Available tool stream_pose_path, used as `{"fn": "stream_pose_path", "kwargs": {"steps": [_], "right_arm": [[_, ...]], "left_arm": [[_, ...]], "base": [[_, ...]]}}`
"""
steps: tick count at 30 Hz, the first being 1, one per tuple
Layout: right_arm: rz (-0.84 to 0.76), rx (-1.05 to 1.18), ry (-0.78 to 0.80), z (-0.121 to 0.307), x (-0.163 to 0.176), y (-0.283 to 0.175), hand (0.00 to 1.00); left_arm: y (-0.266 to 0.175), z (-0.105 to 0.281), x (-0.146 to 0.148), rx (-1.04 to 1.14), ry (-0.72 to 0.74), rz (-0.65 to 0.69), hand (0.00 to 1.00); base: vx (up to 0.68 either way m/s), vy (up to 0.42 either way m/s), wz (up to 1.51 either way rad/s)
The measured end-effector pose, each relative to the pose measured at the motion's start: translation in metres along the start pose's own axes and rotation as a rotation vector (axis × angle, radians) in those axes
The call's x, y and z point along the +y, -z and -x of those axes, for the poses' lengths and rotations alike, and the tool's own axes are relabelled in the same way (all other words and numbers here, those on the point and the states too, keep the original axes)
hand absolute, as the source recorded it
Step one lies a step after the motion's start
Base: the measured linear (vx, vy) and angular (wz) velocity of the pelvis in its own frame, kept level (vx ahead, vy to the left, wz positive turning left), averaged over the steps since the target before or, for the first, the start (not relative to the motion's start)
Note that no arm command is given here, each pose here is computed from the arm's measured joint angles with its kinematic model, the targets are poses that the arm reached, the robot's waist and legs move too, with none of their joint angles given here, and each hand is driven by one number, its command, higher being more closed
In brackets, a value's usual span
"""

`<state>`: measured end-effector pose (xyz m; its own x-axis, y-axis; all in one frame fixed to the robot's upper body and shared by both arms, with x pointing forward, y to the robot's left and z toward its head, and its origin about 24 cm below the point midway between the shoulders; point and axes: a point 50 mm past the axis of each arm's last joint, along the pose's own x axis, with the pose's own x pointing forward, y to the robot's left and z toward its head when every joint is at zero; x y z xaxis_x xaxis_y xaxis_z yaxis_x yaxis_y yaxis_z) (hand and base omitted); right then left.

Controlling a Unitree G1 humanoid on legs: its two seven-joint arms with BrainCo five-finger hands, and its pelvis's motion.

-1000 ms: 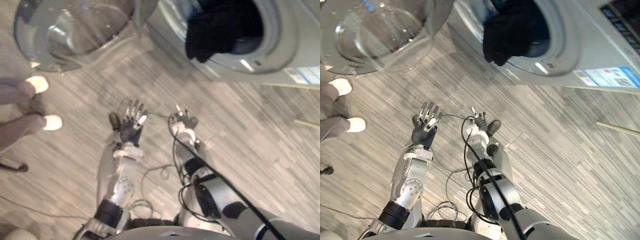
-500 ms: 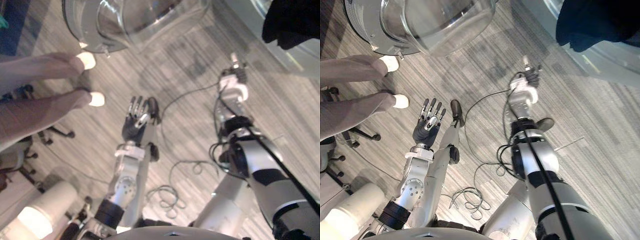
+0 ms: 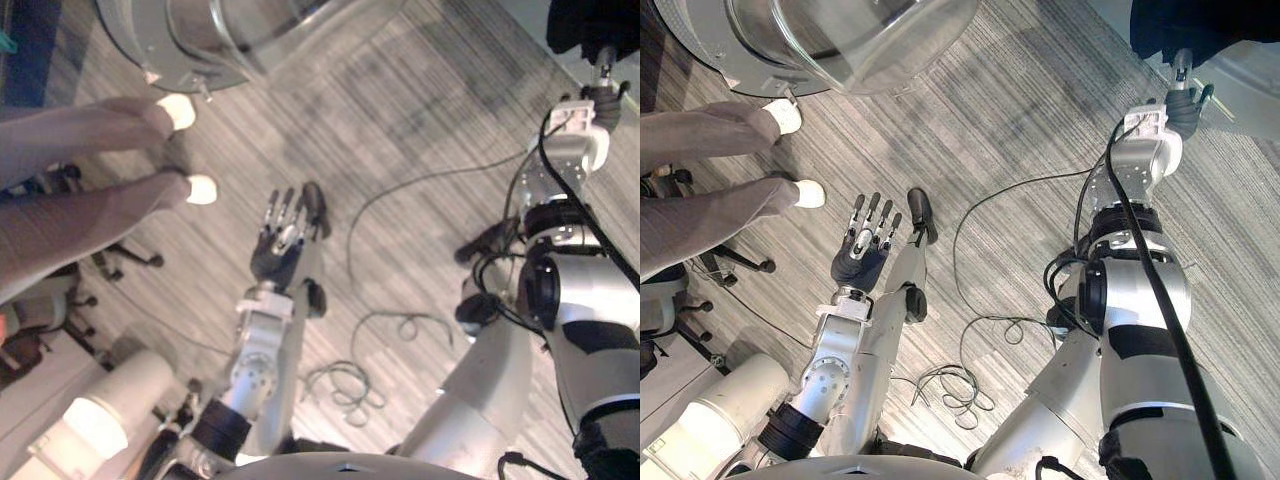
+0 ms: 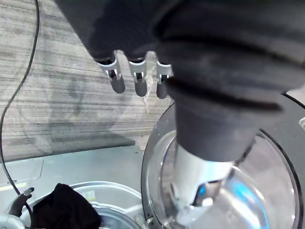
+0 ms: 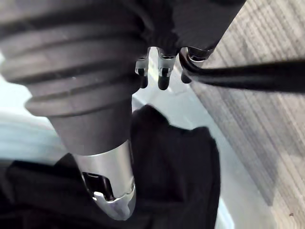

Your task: Pick up the laundry basket with both hands and put the clothes into the washing machine.

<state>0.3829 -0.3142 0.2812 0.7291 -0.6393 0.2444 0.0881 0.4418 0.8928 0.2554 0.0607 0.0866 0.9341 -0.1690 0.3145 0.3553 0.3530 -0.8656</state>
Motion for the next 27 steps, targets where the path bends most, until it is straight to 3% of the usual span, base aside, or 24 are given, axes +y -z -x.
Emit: {"fn": "stream_pose_path", "kwargs": {"steps": [1, 6, 7, 14, 20, 21, 23, 27], "right_arm": [[-0.014, -0.001, -0.021, -0.001, 0.014, -0.004, 0.00], [-0.001, 0.033, -0.017, 0.000, 0.017, 0.001, 0.00], [-0.005, 0.037, -0.011, 0.000, 0.017, 0.002, 1.00], [-0.324, 0.067, -0.007, 0.012, 0.044, 0.008, 1.00], [-0.630, -0.008, 0.045, 0.025, 0.036, 0.004, 1.00], [-0.687, -0.123, -0.104, 0.033, 0.051, -0.022, 1.00], [-0.760, -0.239, -0.259, 0.040, 0.072, -0.064, 1.00], [-0.751, -0.241, -0.195, 0.038, 0.051, -0.057, 1.00]], "left_arm": [[-0.002, -0.001, -0.003, -0.009, 0.008, 0.007, 0.00], [-0.003, 0.000, -0.005, -0.017, 0.017, 0.014, 0.00], [-0.003, 0.000, -0.005, -0.017, 0.016, 0.015, 0.00], [-0.004, 0.010, -0.003, -0.030, -0.002, 0.030, 0.00], [-0.005, 0.010, -0.002, -0.038, -0.015, 0.047, 0.00], [-0.005, 0.011, -0.001, -0.040, -0.021, 0.051, 0.00], [-0.005, 0.013, 0.000, -0.041, -0.030, 0.052, 0.00], [0.004, 0.019, 0.001, 0.000, -0.039, 0.057, 0.00]], "base": [[0.01, -0.072, -0.13], [0.00, -0.069, -0.12], [-0.02, -0.065, -0.05], [-0.02, -0.037, -0.06], [-0.02, -0.041, 0.00], [-0.01, -0.038, 0.01], [-0.02, -0.032, -0.02], [-0.01, -0.030, 0.02]]}}
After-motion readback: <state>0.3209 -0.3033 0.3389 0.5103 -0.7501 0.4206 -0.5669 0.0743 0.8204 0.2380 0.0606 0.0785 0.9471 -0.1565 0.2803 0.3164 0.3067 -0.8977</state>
